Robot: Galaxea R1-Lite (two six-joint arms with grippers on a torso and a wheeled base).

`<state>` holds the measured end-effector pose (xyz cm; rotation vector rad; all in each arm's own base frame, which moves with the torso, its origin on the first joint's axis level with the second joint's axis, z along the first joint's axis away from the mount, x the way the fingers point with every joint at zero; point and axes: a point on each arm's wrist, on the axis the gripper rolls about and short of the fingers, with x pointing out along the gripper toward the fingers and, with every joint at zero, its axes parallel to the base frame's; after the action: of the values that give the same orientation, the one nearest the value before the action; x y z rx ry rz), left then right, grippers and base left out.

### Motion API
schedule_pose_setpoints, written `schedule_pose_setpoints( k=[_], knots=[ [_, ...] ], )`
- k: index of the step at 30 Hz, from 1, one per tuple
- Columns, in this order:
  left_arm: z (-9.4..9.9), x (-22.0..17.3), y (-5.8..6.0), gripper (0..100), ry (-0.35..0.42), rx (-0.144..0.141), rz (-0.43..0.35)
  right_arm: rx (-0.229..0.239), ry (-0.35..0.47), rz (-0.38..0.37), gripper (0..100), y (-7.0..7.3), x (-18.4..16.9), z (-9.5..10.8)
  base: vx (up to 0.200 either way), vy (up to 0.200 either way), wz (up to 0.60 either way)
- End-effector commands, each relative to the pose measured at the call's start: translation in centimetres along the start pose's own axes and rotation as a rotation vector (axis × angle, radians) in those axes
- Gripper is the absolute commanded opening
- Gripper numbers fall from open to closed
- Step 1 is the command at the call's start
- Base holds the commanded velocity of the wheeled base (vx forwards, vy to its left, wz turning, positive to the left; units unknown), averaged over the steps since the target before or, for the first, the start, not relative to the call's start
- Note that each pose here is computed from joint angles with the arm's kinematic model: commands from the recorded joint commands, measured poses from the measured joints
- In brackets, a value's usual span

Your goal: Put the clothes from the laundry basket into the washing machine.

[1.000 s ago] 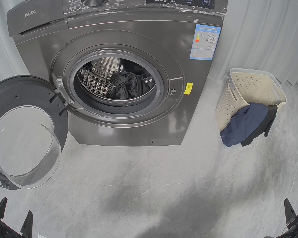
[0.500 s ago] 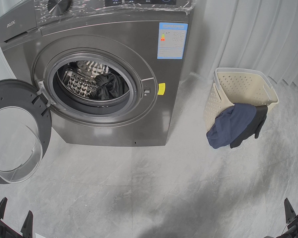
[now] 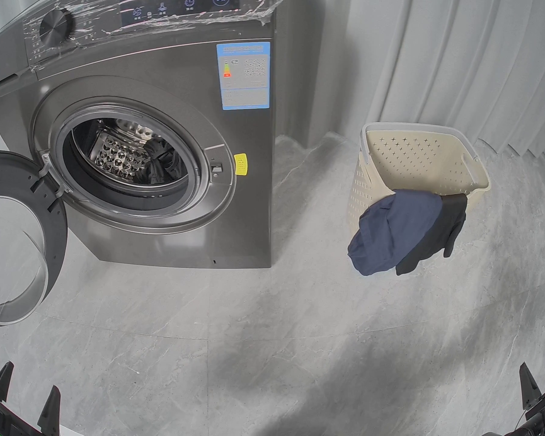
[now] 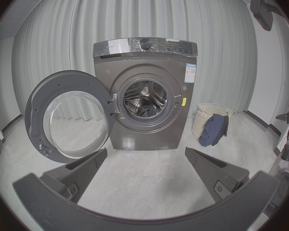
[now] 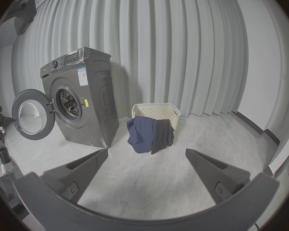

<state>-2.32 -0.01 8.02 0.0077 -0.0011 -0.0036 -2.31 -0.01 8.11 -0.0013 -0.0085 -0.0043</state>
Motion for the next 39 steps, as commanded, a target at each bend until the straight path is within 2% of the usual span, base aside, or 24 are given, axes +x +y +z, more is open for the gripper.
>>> schedule_pose_setpoints(
  k=[1,9,13,18,24,30,39],
  knots=[
    [-0.42,0.05,0.00,100,0.007,0.000,-0.001,0.000,0.018,0.000,100,0.00,0.13,-0.48,0.000,-0.200,0.00],
    [-0.42,0.05,0.00,100,0.007,-0.012,-0.001,0.000,0.018,0.000,100,0.00,0.13,-0.48,0.000,-0.050,0.00],
    [-0.42,0.05,0.00,100,0.007,-0.020,-0.003,0.000,0.018,0.000,100,0.00,0.13,-0.48,0.200,0.000,0.00],
    [-0.42,0.05,0.00,100,0.007,-0.012,-0.004,0.000,0.018,0.000,100,0.00,0.13,-0.48,0.200,0.000,0.00],
    [-0.42,0.05,0.01,100,0.007,-0.023,0.001,0.000,0.018,0.000,100,0.00,0.13,-0.48,0.200,0.000,0.00],
    [-0.45,0.06,0.02,100,0.007,-0.021,0.007,0.000,0.018,0.000,100,0.00,0.13,-0.48,0.000,0.000,0.00],
    [-0.45,0.06,0.02,100,0.007,-0.020,0.007,0.000,0.018,0.000,100,0.00,0.13,-0.48,0.000,-0.200,0.00]
  ],
)
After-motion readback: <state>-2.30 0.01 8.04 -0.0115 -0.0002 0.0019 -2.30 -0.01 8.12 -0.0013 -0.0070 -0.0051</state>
